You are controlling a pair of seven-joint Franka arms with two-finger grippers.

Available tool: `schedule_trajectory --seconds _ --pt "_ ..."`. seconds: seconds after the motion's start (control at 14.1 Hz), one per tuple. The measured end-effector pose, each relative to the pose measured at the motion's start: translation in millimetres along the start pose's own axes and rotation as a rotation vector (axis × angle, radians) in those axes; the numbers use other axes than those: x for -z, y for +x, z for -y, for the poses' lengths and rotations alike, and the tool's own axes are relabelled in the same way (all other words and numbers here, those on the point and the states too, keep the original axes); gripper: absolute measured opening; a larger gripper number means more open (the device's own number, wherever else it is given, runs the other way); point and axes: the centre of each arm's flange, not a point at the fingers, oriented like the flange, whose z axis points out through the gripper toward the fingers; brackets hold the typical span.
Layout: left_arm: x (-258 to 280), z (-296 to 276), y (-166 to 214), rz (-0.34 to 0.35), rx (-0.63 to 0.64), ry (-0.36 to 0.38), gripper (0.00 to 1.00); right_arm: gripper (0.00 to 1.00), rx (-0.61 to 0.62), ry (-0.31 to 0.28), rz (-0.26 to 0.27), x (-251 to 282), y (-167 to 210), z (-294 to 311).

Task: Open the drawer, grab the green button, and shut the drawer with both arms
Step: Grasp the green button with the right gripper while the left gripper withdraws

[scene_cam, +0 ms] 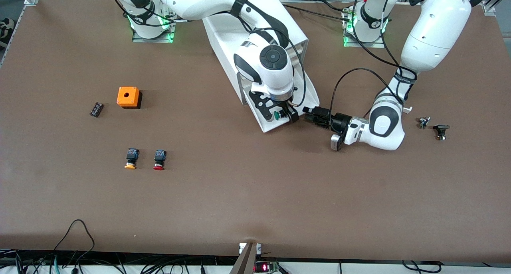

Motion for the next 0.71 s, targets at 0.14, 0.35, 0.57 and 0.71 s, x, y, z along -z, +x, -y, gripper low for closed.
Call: schedule_trajectory --seconds 0.14,0.35,0.57,0.71 --pt "19.1 -29.0 7.6 0.047 0.043 0.06 1.0 1.0 -0.003 -0.005 0.001 -14.6 -2.9 -2.5" --pt "59.3 -98.0 19.2 0.137 0.137 0.198 1.0 1.0 -0.015 0.0 0.007 -32.8 -8.4 -5.5" --pt "90.8 -164.8 23.7 0.185 0.26 0.362 1.0 0.92 -0.017 0.003 0.009 -35.4 -9.0 -5.5" --pt "104.5 -198.8 23.6 0.189 0.337 0.47 1.0 0.68 -0.017 0.006 0.009 -34.1 -8.8 -4.6"
